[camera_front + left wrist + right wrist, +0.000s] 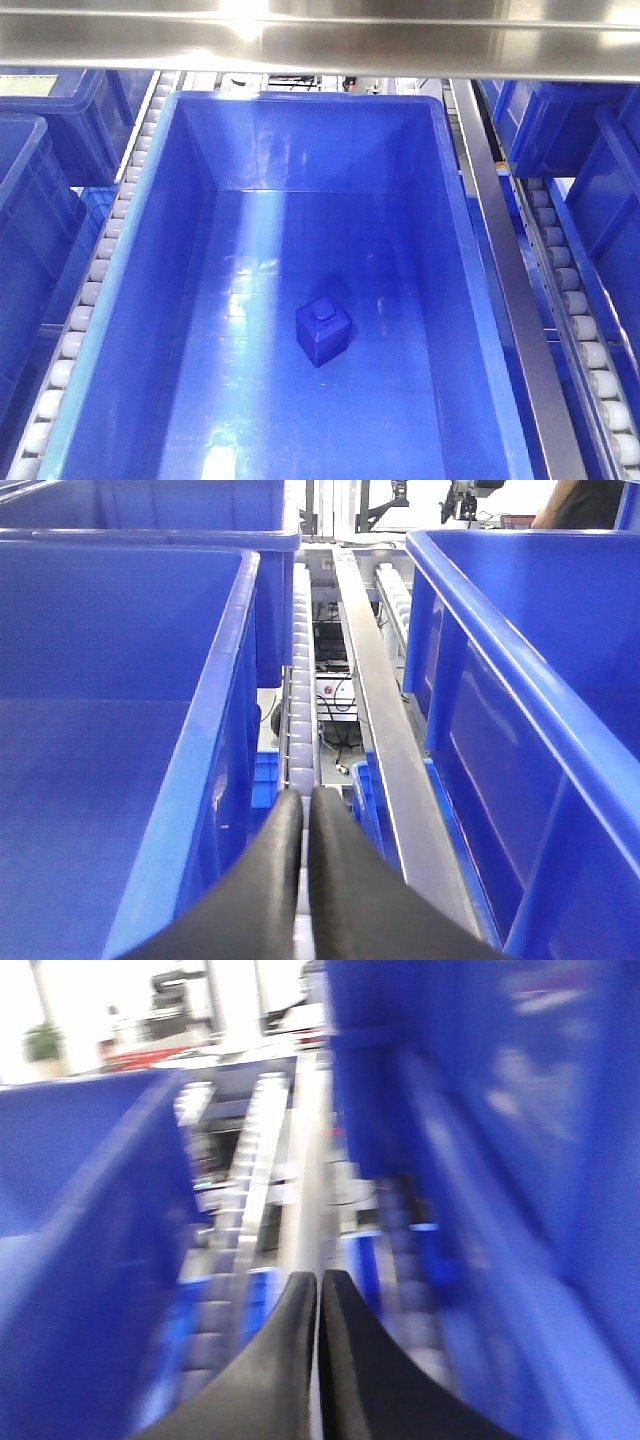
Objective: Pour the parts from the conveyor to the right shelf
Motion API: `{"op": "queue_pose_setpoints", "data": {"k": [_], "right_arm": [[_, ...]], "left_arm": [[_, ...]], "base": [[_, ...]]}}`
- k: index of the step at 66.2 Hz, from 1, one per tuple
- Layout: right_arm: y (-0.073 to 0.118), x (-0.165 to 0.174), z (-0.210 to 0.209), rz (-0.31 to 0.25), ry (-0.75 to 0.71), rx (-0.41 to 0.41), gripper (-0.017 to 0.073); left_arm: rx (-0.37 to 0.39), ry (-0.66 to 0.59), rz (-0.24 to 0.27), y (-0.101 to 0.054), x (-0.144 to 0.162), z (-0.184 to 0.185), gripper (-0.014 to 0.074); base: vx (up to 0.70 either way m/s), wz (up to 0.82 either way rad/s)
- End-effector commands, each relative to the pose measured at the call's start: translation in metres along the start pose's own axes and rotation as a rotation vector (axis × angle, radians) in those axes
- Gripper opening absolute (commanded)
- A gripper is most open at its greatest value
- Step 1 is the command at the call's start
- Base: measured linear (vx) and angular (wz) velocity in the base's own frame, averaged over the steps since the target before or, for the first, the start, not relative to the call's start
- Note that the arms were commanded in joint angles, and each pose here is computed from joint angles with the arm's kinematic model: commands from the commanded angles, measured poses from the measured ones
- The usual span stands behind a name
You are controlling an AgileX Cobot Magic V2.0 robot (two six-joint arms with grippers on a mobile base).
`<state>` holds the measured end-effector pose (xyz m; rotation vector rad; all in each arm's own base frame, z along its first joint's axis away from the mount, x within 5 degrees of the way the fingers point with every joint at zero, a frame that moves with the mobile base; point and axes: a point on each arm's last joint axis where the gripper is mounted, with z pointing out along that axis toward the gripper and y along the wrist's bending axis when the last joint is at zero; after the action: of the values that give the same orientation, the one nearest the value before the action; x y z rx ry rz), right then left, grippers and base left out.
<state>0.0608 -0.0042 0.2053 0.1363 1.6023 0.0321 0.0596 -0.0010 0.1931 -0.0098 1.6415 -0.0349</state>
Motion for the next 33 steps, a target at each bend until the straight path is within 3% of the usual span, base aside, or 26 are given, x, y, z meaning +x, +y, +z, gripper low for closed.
{"op": "queue_pose_setpoints", "data": {"k": [1,11,23,29,33], "right_arm": [[-0.002,-0.006,-0.002,-0.009,-0.097,0.032,-0.0009],[-0.003,0.003,-0.005,-0.047,-0.116,0.037,-0.0009],[-0.002,0.005,-0.005,-0.211,-0.095,0.034,-0.0009],[-0.002,0.005,-0.005,-0.212,-0.095,0.034,-0.0009],[-0.002,0.005,-0.005,-0.18,-0.093,0.033,-0.0009]], "left_arm": [[0.011,-0.081,-0.016,-0.001,-0.013,0.0,-0.0006],[0.011,-0.081,-0.016,-0.001,-0.013,0.0,-0.0006],[0.011,-0.081,-0.016,-0.001,-0.013,0.0,-0.0006],[0.011,-0.081,-0.016,-0.001,-0.013,0.0,-0.0006],[0.011,-0.081,-0.016,-0.001,-0.013,0.0,-0.0006]], "base": [[0.0,0.0],[0.0,0.0],[0.0,0.0],[0.0,0.0],[0.0,0.0]]}}
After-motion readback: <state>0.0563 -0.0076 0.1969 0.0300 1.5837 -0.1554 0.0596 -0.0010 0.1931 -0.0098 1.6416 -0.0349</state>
